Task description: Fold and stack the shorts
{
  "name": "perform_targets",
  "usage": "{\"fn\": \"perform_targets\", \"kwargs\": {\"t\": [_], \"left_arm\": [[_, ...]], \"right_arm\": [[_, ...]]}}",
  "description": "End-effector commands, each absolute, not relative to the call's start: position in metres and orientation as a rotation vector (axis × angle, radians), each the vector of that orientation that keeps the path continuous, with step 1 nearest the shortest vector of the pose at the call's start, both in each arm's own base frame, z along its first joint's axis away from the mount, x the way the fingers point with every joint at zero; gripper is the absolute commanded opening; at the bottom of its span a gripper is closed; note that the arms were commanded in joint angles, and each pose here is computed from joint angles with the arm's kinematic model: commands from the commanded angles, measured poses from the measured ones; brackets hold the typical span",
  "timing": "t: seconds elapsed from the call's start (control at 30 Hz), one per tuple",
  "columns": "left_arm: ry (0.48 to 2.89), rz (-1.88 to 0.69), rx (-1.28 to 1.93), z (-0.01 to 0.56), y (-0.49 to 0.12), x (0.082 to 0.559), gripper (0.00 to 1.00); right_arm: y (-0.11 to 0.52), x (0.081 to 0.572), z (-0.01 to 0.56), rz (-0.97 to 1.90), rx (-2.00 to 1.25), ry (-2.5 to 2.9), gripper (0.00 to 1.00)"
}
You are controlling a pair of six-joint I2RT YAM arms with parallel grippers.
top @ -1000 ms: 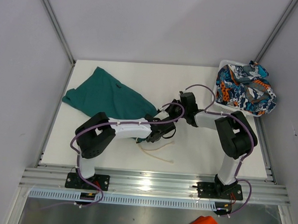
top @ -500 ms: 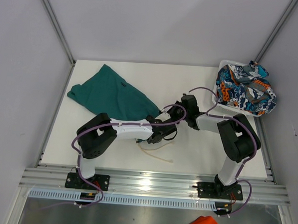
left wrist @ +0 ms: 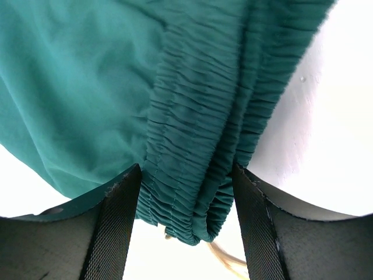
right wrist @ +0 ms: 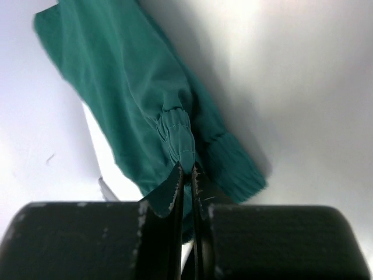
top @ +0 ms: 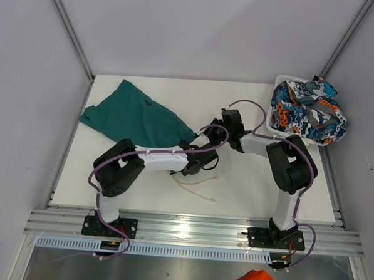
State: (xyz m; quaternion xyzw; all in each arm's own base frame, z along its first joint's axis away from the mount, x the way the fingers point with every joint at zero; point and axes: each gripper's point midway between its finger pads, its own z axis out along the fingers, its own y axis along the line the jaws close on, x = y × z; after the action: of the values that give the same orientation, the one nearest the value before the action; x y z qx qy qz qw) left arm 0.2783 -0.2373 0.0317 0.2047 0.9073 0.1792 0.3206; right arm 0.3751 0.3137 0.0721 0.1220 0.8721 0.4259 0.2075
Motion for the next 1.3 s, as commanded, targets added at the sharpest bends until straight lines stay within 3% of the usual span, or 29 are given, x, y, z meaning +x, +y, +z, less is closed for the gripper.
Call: {"fn": "perform_targets", "kwargs": {"t": [0.0,0.5,0.57,0.6,0.7,0.77,0.87,1.07,1.27], "left_arm": [[2.354,0.369,0.590,0.035,-0.255,0.279,0.67],[2.270,0.007,0.395,0.151,-0.259,0.280,0.72],[2.298,-0.106,0.360,0.152,-0.254,0.281,0.73],[2.285,-0.172,0.324,0.162,-0.249,0.282,0.73],[2.313,-0.260,0.231,0.161,-0.224,0.292,0.74],[2.338,-0.245,0.170,0.153,-0.203,0.300,0.74],[2.354,-0.263,0.099,0.147,-0.191,0.307,0.74],[2.418,-0.237,0.010,0.116,-0.183,0.322,0.73],[2.441,-0.232,0.005,0.103,-0.186,0.331,0.72]], "right_arm": [[0.356,0.365,0.114,1.412,0.134,2.356,0.00],[0.341,0.404,0.090,1.275,0.088,2.418,0.01],[0.335,0.410,0.088,1.247,0.086,2.438,0.13],[0.335,0.414,0.095,1.239,0.060,2.421,0.39],[0.321,0.410,0.105,1.157,0.086,2.422,0.78],[0.316,0.403,0.112,1.118,0.083,2.411,0.90],[0.304,0.383,0.119,1.057,0.104,2.382,1.00],[0.309,0.347,0.111,1.138,0.083,2.336,1.00],[0.320,0.356,0.099,1.147,-0.006,2.276,0.98]]}}
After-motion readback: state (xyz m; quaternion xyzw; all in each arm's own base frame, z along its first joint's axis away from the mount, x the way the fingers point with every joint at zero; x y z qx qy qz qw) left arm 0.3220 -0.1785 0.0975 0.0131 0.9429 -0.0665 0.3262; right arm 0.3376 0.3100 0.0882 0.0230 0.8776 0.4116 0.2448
